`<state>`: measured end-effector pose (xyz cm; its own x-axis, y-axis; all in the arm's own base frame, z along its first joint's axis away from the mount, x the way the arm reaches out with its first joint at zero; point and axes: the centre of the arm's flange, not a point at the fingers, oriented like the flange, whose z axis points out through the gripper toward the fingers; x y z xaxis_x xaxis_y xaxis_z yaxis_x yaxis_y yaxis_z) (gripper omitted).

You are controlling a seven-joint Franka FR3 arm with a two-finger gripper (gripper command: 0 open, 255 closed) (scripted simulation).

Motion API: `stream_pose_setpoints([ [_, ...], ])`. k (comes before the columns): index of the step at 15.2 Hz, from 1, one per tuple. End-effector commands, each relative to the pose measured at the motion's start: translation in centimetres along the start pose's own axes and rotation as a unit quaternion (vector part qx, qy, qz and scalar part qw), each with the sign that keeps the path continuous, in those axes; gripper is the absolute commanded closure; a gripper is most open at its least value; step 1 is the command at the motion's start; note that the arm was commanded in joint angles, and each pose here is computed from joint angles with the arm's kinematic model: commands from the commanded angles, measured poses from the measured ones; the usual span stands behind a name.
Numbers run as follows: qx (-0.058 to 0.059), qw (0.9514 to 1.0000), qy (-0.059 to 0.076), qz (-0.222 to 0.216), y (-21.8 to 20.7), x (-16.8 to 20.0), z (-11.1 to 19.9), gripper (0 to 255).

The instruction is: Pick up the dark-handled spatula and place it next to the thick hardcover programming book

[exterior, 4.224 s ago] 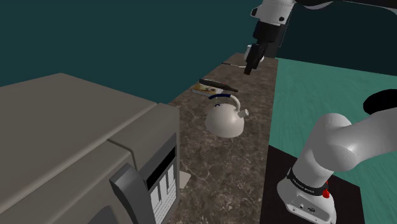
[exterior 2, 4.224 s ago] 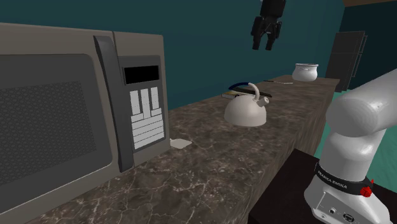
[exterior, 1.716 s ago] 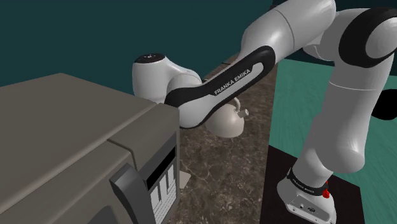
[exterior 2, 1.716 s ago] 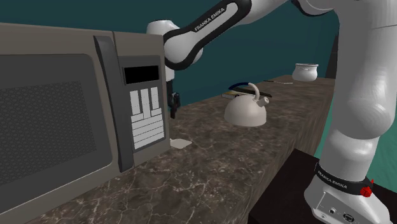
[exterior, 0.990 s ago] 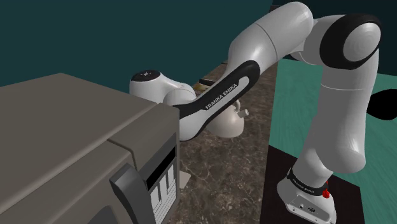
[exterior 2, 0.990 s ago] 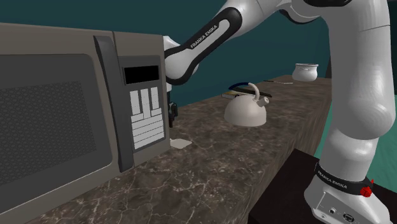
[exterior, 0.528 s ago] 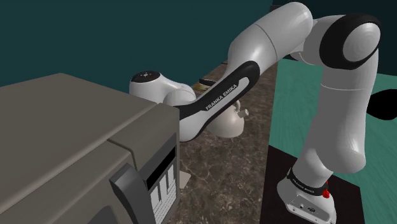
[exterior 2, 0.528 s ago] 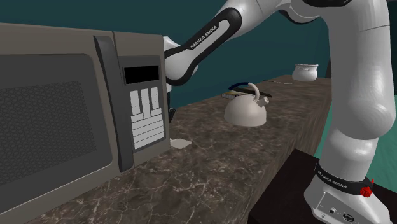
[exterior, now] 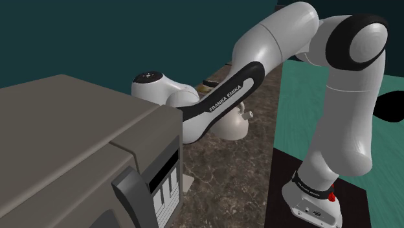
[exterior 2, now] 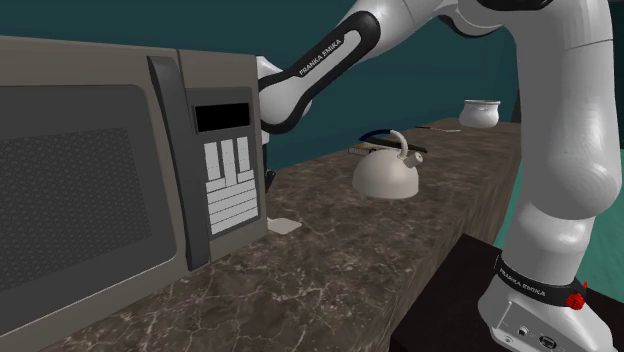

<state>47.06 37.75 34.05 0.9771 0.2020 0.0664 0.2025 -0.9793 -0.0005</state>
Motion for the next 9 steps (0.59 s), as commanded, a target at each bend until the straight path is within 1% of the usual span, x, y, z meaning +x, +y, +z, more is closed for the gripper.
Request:
stream_pose_setpoints([
  [1,0.0,1.0,0.0,0.0,0.0,0.1,-0.9,255],
  [9,0.0,1.0,0.0,0.0,0.0,0.3,-5.1,255],
])
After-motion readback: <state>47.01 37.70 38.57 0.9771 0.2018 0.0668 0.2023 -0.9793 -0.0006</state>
